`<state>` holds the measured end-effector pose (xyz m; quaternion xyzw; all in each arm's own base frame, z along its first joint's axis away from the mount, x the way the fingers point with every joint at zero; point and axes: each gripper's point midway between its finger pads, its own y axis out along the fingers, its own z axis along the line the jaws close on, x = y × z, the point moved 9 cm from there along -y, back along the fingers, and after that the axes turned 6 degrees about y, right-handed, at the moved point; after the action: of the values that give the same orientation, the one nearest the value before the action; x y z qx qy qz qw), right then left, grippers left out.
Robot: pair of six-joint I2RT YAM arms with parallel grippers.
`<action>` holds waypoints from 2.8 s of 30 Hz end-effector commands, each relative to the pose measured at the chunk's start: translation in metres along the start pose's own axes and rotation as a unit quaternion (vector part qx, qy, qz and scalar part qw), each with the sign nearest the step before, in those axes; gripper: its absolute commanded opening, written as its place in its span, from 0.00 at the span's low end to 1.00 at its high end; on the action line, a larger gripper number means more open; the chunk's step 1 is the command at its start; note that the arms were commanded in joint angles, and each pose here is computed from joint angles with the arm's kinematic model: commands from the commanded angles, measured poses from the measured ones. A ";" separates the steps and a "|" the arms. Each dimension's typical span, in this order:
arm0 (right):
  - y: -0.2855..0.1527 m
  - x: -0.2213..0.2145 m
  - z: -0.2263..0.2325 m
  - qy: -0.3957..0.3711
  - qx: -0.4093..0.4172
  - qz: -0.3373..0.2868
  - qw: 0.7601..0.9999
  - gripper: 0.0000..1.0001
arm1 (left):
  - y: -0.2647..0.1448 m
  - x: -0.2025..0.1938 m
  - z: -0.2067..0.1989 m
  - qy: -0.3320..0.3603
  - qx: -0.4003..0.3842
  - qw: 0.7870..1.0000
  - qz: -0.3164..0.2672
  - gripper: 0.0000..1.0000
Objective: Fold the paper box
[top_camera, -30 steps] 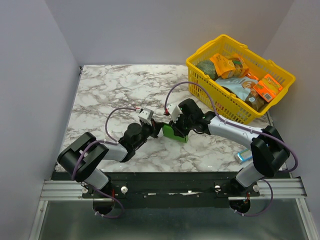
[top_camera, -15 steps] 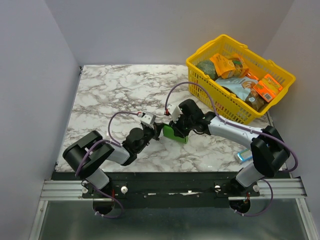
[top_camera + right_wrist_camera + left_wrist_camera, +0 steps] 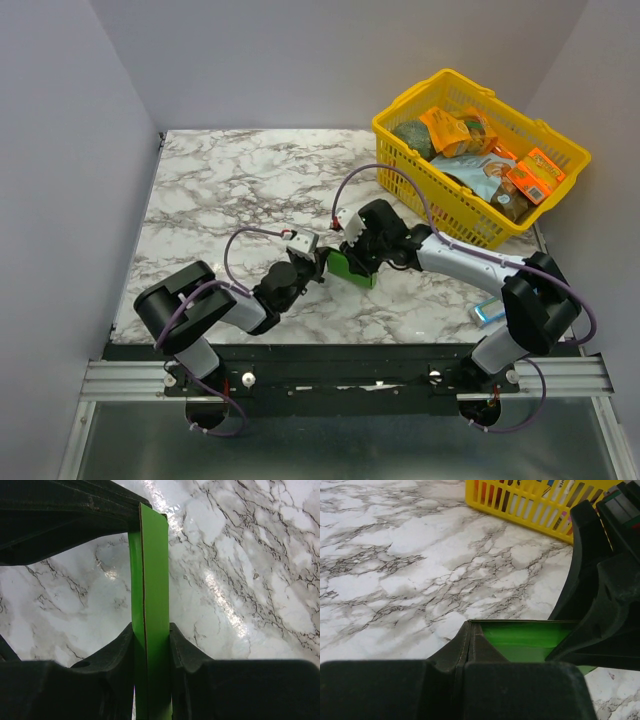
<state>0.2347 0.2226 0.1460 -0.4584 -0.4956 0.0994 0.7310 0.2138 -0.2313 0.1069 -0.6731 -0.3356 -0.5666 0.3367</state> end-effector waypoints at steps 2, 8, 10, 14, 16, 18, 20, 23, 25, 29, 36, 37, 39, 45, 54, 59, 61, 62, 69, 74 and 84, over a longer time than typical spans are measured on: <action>-0.006 0.023 -0.001 0.018 -0.039 -0.074 0.996 0.43 | -0.021 -0.048 -0.015 0.079 -0.030 0.987 0.139 0.00; -0.028 0.024 -0.003 0.080 -0.097 -0.099 0.987 0.71 | -0.020 -0.046 -0.019 0.134 -0.022 0.979 0.155 0.00; -0.033 0.018 -0.003 0.096 -0.114 -0.098 0.984 0.75 | -0.020 -0.044 -0.020 0.142 -0.021 0.978 0.154 0.00; -0.046 0.000 -0.002 0.128 -0.146 -0.082 0.977 0.76 | -0.018 -0.044 -0.021 0.148 -0.018 0.977 0.152 0.00; -0.056 -0.010 -0.003 0.158 -0.184 -0.083 0.967 0.76 | -0.017 -0.044 -0.022 0.149 -0.018 0.977 0.154 0.00; -0.066 -0.018 -0.002 0.179 -0.202 -0.085 0.959 0.76 | -0.017 -0.045 -0.023 0.149 -0.016 0.976 0.156 0.00; -0.080 -0.025 0.001 0.205 -0.216 -0.101 0.949 0.76 | -0.017 -0.045 -0.023 0.148 -0.015 0.976 0.156 0.00; -0.095 -0.032 0.007 0.231 -0.210 -0.109 0.944 0.74 | -0.017 -0.044 -0.023 0.150 -0.010 0.976 0.157 0.00; -0.100 -0.034 0.011 0.243 -0.204 -0.107 0.942 0.67 | -0.017 -0.043 -0.023 0.151 -0.010 0.976 0.157 0.00; -0.102 -0.044 0.016 0.247 -0.187 -0.081 0.947 0.55 | -0.017 -0.043 -0.023 0.152 -0.007 0.976 0.156 0.00; -0.091 -0.056 0.025 0.246 -0.141 -0.054 0.957 0.44 | -0.015 -0.040 -0.025 0.149 -0.008 0.976 0.157 0.00; -0.090 -0.058 0.026 0.246 -0.135 -0.051 0.958 0.44 | -0.015 -0.041 -0.025 0.150 -0.007 0.976 0.159 0.00; -0.088 -0.059 0.025 0.249 -0.137 -0.050 0.958 0.43 | -0.015 -0.040 -0.025 0.150 -0.007 0.976 0.158 0.00; -0.080 -0.065 0.020 0.268 -0.170 -0.028 0.948 0.43 | -0.015 -0.040 -0.024 0.151 -0.006 0.976 0.160 0.00; -0.080 -0.061 0.013 0.259 -0.204 -0.038 0.943 0.37 | -0.015 -0.040 -0.025 0.150 -0.007 0.976 0.159 0.00; -0.075 -0.061 0.011 0.254 -0.207 -0.032 0.944 0.33 | -0.016 -0.039 -0.024 0.151 -0.006 0.976 0.158 0.00; -0.074 -0.062 0.011 0.252 -0.205 -0.033 0.945 0.31 | -0.016 -0.039 -0.024 0.153 -0.007 0.976 0.158 0.00; -0.073 -0.061 0.011 0.249 -0.202 -0.036 0.947 0.30 | -0.016 -0.039 -0.024 0.153 -0.007 0.976 0.158 0.00; -0.074 -0.053 0.015 0.249 -0.180 -0.046 0.950 0.20 | -0.017 -0.042 -0.024 0.158 -0.009 0.974 0.162 0.00; -0.076 -0.053 0.014 0.251 -0.186 -0.047 0.949 0.28 | -0.017 -0.042 -0.024 0.159 -0.007 0.974 0.161 0.00; -0.079 -0.052 0.014 0.249 -0.187 -0.053 0.949 0.19 | -0.017 -0.042 -0.026 0.161 -0.009 0.974 0.161 0.00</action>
<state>0.1703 0.1506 0.1665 -0.5832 -0.3188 -0.1418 0.7336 0.1972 -0.2660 0.1143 -0.6306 -0.2613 -0.6189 0.3886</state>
